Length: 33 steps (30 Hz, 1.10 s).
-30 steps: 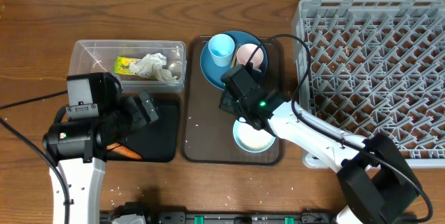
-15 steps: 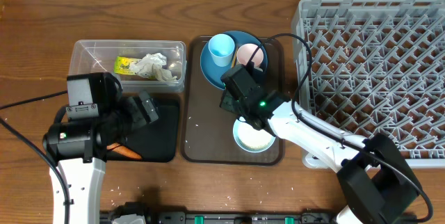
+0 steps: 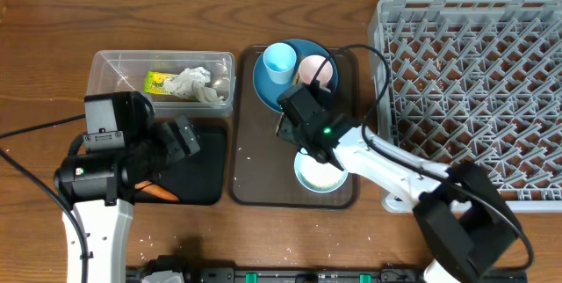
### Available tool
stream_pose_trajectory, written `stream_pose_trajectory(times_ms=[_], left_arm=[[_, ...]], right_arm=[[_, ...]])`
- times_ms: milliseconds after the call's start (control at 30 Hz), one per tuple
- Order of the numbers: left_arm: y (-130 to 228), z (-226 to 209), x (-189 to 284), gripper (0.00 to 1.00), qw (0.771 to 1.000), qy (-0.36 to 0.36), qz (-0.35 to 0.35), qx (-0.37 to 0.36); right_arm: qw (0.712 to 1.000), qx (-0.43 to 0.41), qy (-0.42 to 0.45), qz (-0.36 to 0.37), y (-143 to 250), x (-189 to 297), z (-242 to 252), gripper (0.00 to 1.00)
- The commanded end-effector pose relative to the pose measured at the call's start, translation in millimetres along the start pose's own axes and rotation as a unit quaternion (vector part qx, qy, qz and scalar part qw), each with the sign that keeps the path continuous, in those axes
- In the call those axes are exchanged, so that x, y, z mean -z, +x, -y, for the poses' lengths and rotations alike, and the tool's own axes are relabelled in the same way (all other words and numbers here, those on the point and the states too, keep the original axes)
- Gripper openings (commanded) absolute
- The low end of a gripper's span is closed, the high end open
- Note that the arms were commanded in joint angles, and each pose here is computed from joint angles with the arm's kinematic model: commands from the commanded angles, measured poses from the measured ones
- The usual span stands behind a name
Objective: Sort waste into correct bins and load items into the dishwasher rack
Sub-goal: 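Close the right gripper on the wooden chopsticks, then lift one chopstick and carry it right into the dish rack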
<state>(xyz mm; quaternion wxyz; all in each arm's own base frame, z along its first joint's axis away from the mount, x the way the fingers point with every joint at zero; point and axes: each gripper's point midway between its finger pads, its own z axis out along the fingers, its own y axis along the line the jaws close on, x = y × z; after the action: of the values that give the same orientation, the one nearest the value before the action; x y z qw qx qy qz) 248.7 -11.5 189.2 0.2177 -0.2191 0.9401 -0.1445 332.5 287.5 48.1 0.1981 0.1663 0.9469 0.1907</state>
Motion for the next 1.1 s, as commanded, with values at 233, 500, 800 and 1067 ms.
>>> stream_pose_trajectory(times_ms=[233, 500, 800, 1067], left_arm=[[-6, 1, 6, 0.98, 1.0, 0.001, 0.013, -0.004], [-6, 1, 6, 0.98, 1.0, 0.001, 0.013, -0.004], [-6, 1, 6, 0.98, 1.0, 0.001, 0.013, -0.004], [-6, 1, 6, 0.98, 1.0, 0.001, 0.013, -0.004]], right_arm=[[1.0, -0.003, 0.006, 0.004, 3, -4, 3, 0.2], [1.0, 0.02, -0.002, 0.007, 0, 2, -1, 0.01], [0.996, 0.071, -0.046, 0.021, -10, 40, -23, 0.01], [0.988, 0.124, -0.082, 0.052, -23, 92, -36, 0.01]])
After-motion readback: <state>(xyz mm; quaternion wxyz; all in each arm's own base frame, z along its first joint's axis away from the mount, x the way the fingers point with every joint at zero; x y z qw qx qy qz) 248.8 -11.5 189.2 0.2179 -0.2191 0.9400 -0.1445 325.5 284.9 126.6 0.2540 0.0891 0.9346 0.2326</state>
